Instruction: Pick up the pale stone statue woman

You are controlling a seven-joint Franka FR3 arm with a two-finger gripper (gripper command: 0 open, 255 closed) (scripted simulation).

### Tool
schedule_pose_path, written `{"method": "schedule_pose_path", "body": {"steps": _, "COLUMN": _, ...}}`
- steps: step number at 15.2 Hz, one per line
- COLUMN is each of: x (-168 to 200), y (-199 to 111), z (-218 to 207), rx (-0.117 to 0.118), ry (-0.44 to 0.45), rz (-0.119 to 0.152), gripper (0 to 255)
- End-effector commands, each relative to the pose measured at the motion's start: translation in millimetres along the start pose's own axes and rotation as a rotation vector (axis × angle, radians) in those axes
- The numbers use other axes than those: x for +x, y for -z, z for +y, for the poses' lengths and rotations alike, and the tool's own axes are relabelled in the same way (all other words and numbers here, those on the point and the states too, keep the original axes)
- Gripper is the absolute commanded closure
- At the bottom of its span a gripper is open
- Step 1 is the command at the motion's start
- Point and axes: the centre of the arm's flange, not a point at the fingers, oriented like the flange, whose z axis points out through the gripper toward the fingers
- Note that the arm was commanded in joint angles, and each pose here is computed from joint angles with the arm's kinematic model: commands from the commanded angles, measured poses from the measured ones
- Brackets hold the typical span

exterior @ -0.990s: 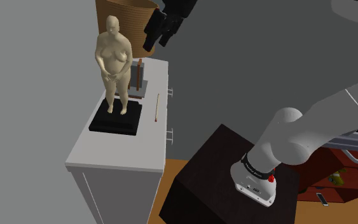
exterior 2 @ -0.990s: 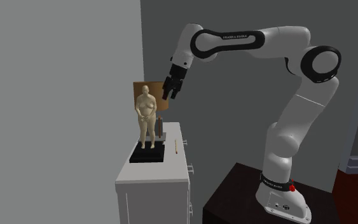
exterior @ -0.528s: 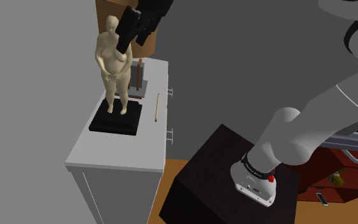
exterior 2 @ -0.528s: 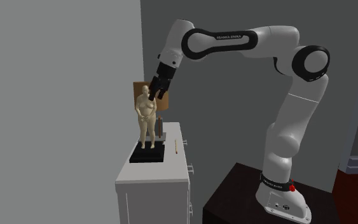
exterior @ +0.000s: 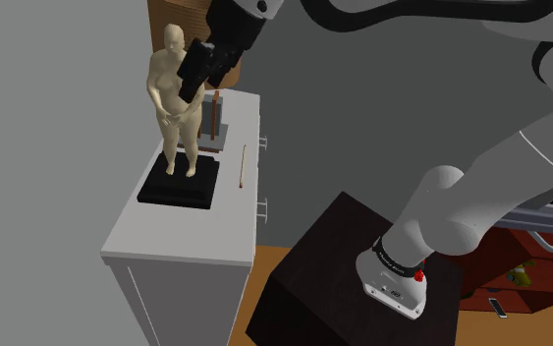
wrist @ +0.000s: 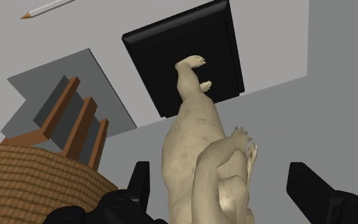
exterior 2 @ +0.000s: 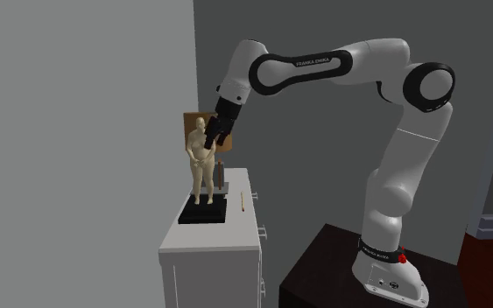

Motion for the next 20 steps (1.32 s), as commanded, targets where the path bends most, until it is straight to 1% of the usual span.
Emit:
{"method": "schedule_pose_path", "body": {"steps": 1, "x": -0.2, "y": -0.6, "z": -0.1, "rx": 0.0, "ry": 0.0, "rz": 0.0, "gripper": 255}}
{"method": "schedule_pose_path", "body": {"steps": 10, "x": -0.4, "y": -0.9, "z": -0.3, "rx": 0.0, "ry": 0.0, "rz": 0.0, "gripper": 255}}
{"method": "schedule_pose_path", "body": {"steps": 20, "x": 20.0, "y": 47.7, "z": -4.0, "rx": 0.0, "ry": 0.0, "rz": 0.0, "gripper": 255}}
